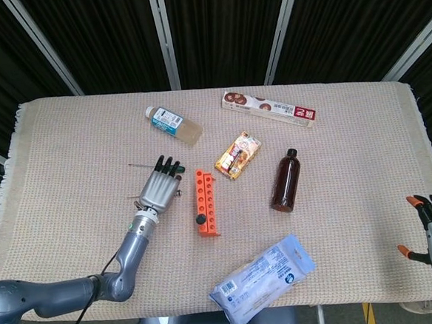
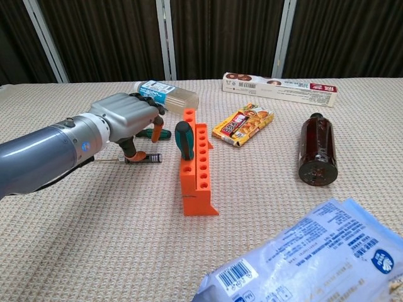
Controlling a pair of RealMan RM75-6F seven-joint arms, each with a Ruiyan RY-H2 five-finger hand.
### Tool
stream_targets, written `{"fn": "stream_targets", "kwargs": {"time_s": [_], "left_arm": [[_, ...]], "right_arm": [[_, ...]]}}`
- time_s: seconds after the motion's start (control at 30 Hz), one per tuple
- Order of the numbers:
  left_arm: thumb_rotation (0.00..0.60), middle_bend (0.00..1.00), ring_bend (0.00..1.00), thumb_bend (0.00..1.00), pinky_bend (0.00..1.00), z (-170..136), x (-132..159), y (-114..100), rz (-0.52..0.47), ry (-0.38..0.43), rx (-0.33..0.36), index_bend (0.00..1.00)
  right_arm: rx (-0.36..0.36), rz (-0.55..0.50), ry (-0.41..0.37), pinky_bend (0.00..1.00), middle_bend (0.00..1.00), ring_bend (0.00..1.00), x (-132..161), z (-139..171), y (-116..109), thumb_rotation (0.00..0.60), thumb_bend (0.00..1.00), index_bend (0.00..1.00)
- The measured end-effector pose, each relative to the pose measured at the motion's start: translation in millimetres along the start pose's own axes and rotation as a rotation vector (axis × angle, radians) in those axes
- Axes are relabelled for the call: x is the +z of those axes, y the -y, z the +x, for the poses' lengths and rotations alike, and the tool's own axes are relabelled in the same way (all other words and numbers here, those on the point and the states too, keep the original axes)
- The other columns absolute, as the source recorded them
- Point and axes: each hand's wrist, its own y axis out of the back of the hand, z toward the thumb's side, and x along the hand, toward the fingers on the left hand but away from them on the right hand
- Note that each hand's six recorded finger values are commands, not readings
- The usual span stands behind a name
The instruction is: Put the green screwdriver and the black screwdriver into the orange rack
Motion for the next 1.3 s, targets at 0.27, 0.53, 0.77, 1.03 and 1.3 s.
{"fn": "stream_targets", "kwargs": {"time_s": [0.27, 0.53, 0.77, 1.03, 1.3], "left_arm": [[0.6, 0.06, 0.0, 0.33, 0.0, 6, 6, 2, 0.023, -0.01, 0.002, 0.42], [0.6, 0.06, 0.0, 0.33, 0.0, 12, 14, 10, 0.003, -0.013, -0.022, 0.41], [0.6, 0.06, 0.0, 0.33, 0.0, 14, 14, 15, -0.014, -0.024, -0.032, 0.41], [0.6, 0.06, 0.0, 0.33, 0.0, 16, 16, 22, -0.025, -0.029, -0.043, 0.43], [0.6, 0.1, 0.0, 0.39, 0.0, 17, 17, 22, -0.061, -0.025, -0.021, 0.55]], "right_arm": [[-0.005, -0.002, 0.007, 0.03, 0.12, 0.0, -2, 3, -1, 0.6, 0.0, 0.14], [-0.007, -0.004, 0.009, 0.03, 0.12, 0.0, -2, 3, -2, 0.6, 0.0, 0.14], [-0.006, -0.006, 0.011, 0.03, 0.12, 0.0, -3, 4, -1, 0.6, 0.0, 0.14], [-0.008, -0.005, 0.013, 0.04, 0.13, 0.0, -3, 5, -2, 0.6, 0.0, 0.14], [-0.009, -0.005, 0.011, 0.04, 0.13, 0.0, -2, 5, -2, 0.6, 0.0, 0.14]]}}
